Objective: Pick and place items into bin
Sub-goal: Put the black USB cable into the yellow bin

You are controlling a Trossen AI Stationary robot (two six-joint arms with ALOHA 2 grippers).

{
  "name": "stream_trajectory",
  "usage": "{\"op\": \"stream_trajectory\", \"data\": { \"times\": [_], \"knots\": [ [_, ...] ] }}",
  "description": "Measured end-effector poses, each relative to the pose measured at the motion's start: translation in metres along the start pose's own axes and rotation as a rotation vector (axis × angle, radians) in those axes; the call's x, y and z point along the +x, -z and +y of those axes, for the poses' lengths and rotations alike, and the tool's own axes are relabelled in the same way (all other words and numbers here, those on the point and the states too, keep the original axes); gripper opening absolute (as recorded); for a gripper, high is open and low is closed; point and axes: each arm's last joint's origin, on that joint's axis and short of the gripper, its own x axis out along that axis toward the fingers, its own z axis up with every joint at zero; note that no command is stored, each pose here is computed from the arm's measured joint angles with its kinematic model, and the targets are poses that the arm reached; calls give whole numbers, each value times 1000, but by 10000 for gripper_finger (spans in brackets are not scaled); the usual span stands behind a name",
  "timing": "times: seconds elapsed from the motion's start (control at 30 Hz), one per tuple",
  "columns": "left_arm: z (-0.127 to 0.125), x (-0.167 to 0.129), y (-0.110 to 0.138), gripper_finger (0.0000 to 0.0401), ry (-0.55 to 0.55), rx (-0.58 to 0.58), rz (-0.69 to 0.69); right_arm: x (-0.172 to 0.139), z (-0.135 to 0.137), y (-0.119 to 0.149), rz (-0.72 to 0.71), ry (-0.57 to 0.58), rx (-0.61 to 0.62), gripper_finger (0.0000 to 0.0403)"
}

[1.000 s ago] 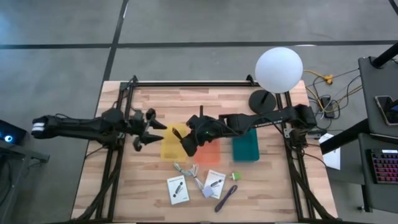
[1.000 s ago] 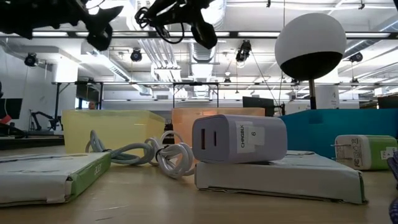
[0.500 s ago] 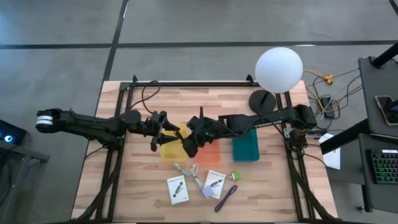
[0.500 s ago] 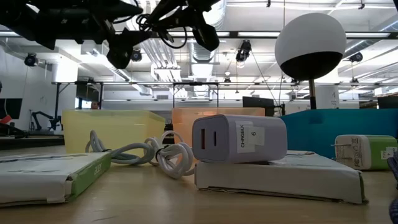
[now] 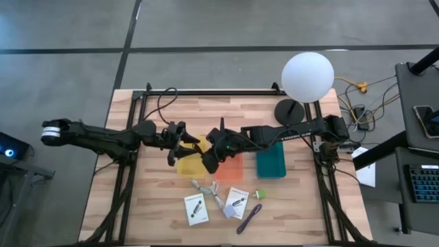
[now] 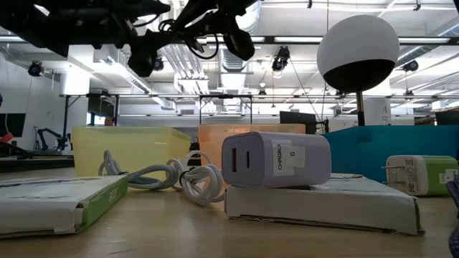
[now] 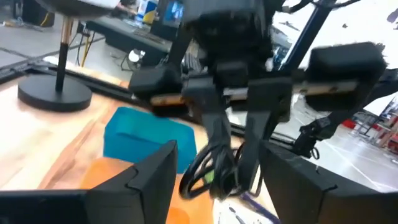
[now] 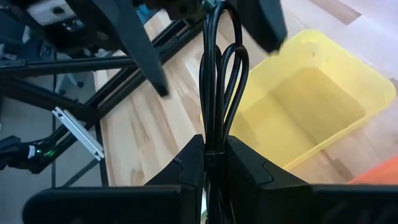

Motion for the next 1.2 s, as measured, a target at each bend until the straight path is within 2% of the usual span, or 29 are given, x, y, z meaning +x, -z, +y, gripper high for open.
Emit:
{"op": "stream_trajectory", "data": {
  "times": [0.1, 0.23, 0.37, 0.4, 0.5, 0.6, 0.77, 0.87, 1.03, 1.1, 1.2],
  "knots": [
    [1, 2, 5, 170, 16, -4, 29, 0, 0, 0, -1, 2, 1, 38],
    [2, 3, 8, 102, 33, -8, 52, 0, 0, 0, 0, 3, 1, 40],
    [1, 2, 6, 25, 42, 18, 43, 0, -1, 0, 0, 8, 17, 59],
    [1, 1, 5, 17, 39, 24, 42, 0, -1, 0, 2, 11, 34, 67],
    [3, -1, 8, 17, -19, 14, 76, 0, -5, 3, 30, 48, 90, 95],
    [8, -6, 19, 17, -118, -23, 194, -1, -9, 8, 85, 95, 108, 125],
    [11, -19, 29, 17, -282, -215, 435, -3, -11, 21, 172, 171, 92, 166],
    [11, -23, 27, 17, -380, -265, 568, -3, -9, 23, 170, 171, 98, 182],
    [9, -11, 5, 17, -429, -239, 638, -3, -9, 22, 139, 183, 133, 194],
    [11, -1, -4, 17, -426, -216, 666, -3, -9, 22, 131, 183, 135, 196],
    [19, 16, -3, 16, -384, -237, 784, -3, -9, 22, 132, 183, 143, 196]
  ]
}}
